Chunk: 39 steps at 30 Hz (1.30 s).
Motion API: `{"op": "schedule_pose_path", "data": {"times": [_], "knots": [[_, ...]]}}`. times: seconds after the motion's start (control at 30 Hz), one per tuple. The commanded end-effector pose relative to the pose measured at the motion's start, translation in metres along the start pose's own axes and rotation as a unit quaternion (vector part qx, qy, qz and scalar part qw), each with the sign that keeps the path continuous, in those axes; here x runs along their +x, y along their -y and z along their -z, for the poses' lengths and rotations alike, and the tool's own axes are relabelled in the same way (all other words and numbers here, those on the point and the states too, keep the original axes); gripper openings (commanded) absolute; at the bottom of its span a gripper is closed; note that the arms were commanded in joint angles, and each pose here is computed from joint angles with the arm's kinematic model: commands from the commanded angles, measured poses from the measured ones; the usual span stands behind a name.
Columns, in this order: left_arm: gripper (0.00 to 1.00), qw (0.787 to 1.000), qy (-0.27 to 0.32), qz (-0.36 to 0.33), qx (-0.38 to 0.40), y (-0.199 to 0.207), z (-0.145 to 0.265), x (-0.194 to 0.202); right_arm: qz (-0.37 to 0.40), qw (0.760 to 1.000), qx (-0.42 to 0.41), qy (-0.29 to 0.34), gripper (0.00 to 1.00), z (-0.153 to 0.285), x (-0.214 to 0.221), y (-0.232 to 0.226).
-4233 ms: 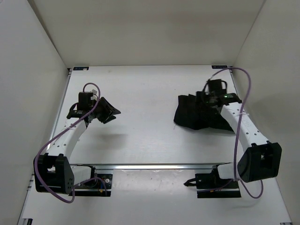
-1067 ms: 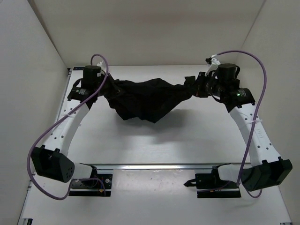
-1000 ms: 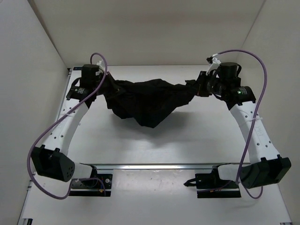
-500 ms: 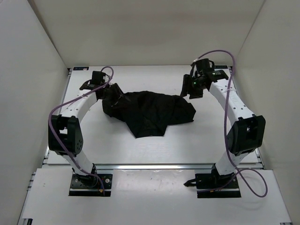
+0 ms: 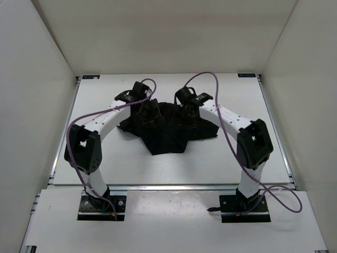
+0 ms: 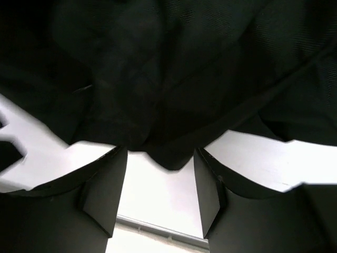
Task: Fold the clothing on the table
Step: Flatten the skirt out
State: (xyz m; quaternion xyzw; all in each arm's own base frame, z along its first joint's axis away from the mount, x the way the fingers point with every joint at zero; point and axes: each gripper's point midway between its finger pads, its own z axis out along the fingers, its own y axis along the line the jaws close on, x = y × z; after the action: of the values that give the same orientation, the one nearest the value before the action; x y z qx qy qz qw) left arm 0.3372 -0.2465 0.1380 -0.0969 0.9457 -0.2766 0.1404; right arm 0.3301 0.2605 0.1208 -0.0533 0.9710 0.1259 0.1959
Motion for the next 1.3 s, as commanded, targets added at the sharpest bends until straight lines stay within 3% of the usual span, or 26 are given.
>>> {"op": "schedule_pose_path", "data": {"times": [0.0, 0.23, 0.27, 0.3, 0.33, 0.37, 0.4, 0.43, 0.47, 0.57, 0.73, 0.83, 1.03, 1.23, 1.27], "knots": [[0.63, 0.997, 0.005, -0.005, -0.082, -0.032, -0.017, 0.001, -0.036, 0.998, 0.043, 0.003, 0.52, -0.024, -0.003, 0.007], [0.67, 0.987, -0.016, 0.005, -0.162, -0.088, -0.056, 0.018, -0.028, 0.993, 0.107, -0.051, 0.53, -0.059, 0.029, 0.022], [0.67, 0.986, -0.015, 0.006, -0.166, -0.092, -0.057, 0.016, -0.029, 0.993, 0.104, -0.049, 0.49, -0.061, 0.028, 0.021], [0.65, 0.984, -0.027, 0.007, -0.175, -0.099, -0.064, 0.021, -0.022, 0.993, 0.104, -0.053, 0.31, -0.065, 0.03, 0.021], [0.57, 0.984, -0.036, 0.01, -0.172, -0.101, -0.068, 0.021, -0.021, 0.992, 0.108, -0.062, 0.06, -0.068, 0.034, 0.023], [0.3, 0.985, -0.039, 0.011, -0.165, -0.102, -0.07, 0.02, -0.016, 0.992, 0.109, -0.062, 0.01, -0.067, 0.035, 0.022], [0.14, 0.986, -0.041, 0.014, -0.162, -0.101, -0.072, 0.021, -0.015, 0.992, 0.108, -0.059, 0.0, -0.063, 0.032, 0.021], [0.0, 0.987, -0.039, 0.012, -0.153, -0.098, -0.07, 0.02, -0.009, 0.992, 0.105, -0.063, 0.0, -0.061, 0.034, 0.02], [0.0, 0.989, -0.039, 0.011, -0.146, -0.096, -0.068, 0.021, -0.004, 0.994, 0.092, -0.059, 0.0, -0.055, 0.031, 0.016], [0.0, 0.993, -0.027, 0.018, -0.116, -0.089, -0.055, 0.013, 0.0, 0.997, 0.056, -0.049, 0.0, -0.028, 0.025, 0.013], [0.0, 0.998, 0.021, 0.044, -0.035, -0.068, -0.005, -0.018, -0.018, 0.996, -0.079, 0.035, 0.0, 0.045, -0.009, 0.013], [0.0, 0.998, 0.032, 0.04, -0.027, -0.059, 0.007, -0.027, -0.035, 0.994, -0.091, 0.047, 0.0, 0.06, -0.01, 0.021], [0.46, 0.999, 0.027, 0.025, -0.006, -0.023, -0.01, -0.011, -0.025, 0.996, -0.082, 0.004, 0.0, 0.031, 0.025, 0.014], [0.52, 0.999, 0.037, 0.026, -0.005, -0.012, -0.023, -0.006, -0.033, 0.996, -0.083, -0.021, 0.0, 0.008, 0.049, 0.016], [0.58, 0.999, 0.041, 0.025, -0.006, -0.012, -0.024, -0.007, -0.036, 0.996, -0.078, -0.02, 0.0, 0.007, 0.05, 0.02]]}}
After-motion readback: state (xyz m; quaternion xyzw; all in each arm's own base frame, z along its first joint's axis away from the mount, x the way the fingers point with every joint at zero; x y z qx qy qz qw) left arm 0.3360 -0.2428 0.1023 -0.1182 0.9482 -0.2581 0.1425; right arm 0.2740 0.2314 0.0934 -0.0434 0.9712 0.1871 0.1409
